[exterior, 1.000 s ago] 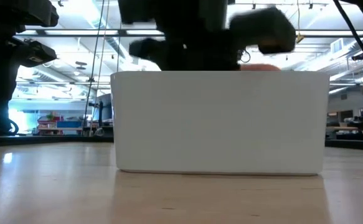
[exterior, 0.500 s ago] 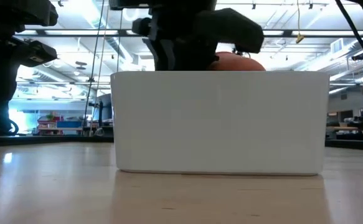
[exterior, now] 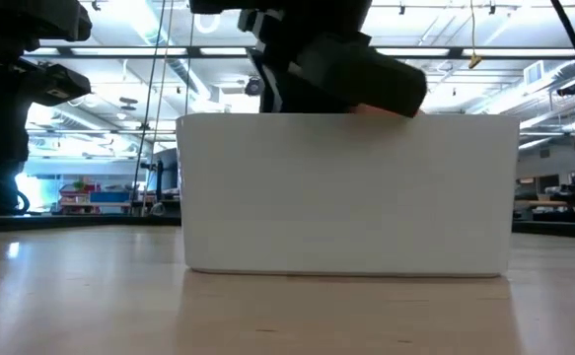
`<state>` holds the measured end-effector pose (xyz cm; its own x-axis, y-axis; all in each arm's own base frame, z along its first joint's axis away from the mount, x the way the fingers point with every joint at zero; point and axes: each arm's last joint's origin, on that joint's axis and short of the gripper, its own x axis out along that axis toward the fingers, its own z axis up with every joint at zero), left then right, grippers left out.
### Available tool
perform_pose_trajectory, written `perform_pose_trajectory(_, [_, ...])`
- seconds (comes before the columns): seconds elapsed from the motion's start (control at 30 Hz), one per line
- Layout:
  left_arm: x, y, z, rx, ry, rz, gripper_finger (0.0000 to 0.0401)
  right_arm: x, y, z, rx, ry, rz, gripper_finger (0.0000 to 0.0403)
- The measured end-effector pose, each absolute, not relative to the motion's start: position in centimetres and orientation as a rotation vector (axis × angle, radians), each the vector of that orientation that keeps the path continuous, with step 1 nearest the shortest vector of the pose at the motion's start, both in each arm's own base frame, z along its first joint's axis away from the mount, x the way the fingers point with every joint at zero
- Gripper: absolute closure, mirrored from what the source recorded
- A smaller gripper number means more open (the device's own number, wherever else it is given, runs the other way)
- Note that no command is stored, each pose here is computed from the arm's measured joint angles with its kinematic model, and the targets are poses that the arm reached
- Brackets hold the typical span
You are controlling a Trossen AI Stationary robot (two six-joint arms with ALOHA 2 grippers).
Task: Nest measuring cups in basket
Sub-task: Remove the nested measuring cups from the white bin
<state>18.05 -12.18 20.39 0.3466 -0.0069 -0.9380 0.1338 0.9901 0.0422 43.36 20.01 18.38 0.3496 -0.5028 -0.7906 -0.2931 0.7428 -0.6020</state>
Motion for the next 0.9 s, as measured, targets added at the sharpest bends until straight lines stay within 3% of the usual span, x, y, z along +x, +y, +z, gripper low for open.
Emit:
perform_pose_trajectory(0.37, [18.1, -12.2, 20.4, 0.118, 1.215, -0.091, 0.0317, 42.9, 20.7, 17.4, -0.681, 1.183, -0.281, 0.0327])
perform_pose_trajectory(0.53, [18.0, -12.2, 20.4, 0.120, 1.218, -0.090, 0.0317, 42.2, 20.8, 15.5, -0.722, 1.199, -0.273, 0.0328])
perform_pose_trajectory(0.9, [17.9, -12.1, 20.3, 0.127, 1.230, -0.086, 0.0317, 42.4, 20.4, 15.0, -0.679, 1.229, -0.227, 0.0327])
